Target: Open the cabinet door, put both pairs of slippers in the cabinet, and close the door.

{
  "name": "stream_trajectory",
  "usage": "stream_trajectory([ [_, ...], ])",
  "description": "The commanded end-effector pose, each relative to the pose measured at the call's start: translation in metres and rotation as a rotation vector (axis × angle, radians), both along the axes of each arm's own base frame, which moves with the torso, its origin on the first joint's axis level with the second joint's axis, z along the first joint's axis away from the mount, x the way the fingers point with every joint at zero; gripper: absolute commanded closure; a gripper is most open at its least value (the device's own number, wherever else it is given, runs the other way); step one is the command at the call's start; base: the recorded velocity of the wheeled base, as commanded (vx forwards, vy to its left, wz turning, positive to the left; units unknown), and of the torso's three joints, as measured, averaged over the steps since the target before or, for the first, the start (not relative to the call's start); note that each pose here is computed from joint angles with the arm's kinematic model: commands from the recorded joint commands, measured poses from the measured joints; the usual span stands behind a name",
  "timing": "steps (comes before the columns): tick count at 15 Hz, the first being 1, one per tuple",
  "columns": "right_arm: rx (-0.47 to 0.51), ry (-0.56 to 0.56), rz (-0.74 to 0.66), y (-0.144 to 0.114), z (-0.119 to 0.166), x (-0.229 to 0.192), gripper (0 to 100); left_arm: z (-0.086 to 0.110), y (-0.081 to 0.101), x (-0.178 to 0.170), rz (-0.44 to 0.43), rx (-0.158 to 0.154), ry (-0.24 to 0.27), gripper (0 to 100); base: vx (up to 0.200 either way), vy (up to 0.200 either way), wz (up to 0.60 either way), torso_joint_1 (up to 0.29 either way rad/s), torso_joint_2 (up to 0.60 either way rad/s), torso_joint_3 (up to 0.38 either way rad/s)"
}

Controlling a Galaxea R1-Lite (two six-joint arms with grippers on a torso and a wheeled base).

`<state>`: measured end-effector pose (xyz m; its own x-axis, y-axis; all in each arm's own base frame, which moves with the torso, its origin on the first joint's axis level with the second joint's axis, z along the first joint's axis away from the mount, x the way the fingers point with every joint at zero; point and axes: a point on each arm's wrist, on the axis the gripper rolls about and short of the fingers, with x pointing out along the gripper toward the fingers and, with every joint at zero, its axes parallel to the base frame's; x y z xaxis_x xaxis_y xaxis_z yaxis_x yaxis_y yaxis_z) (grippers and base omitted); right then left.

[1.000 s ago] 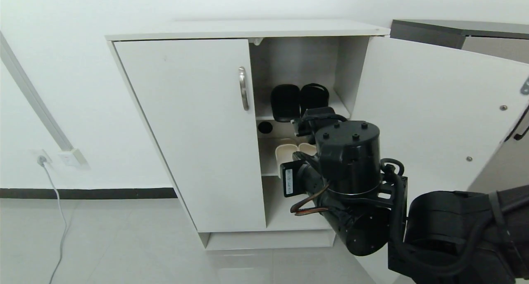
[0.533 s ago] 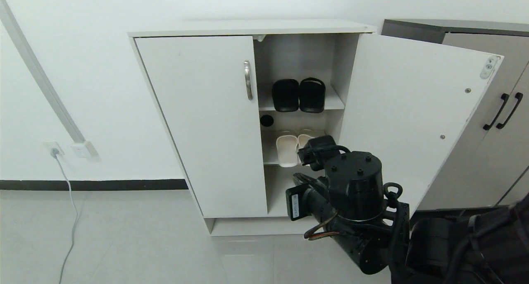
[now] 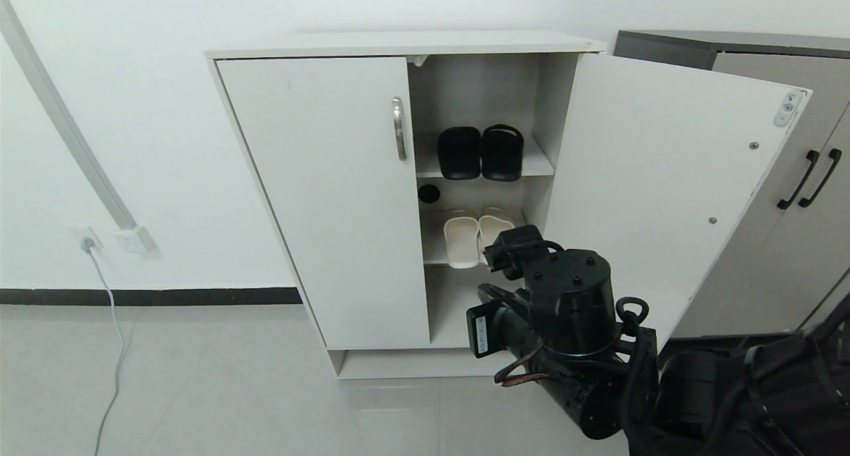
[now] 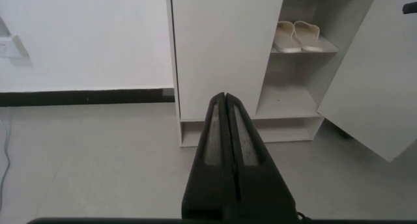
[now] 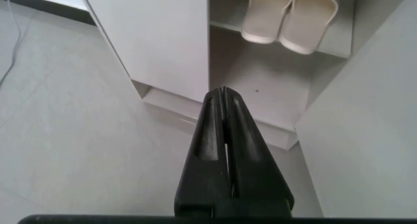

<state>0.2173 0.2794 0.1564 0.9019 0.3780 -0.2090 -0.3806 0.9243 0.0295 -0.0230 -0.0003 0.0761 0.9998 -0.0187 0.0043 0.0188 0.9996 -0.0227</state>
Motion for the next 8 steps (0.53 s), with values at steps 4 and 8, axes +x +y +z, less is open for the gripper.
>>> stream_trajectory([
  [4,-0.015,0.013,0.001,0.002,-0.0072,0.0008,100,0.0,0.0,0.0001,0.0,0.0,0.001,100,0.0,0.0,0.0,0.0,0.0,0.0],
  [8,-0.015,0.014,0.0,0.0018,-0.0076,0.0007,100,0.0,0.0,0.0001,0.0,0.0,0.001,100,0.0,0.0,0.0,0.0,-0.1,-0.106],
])
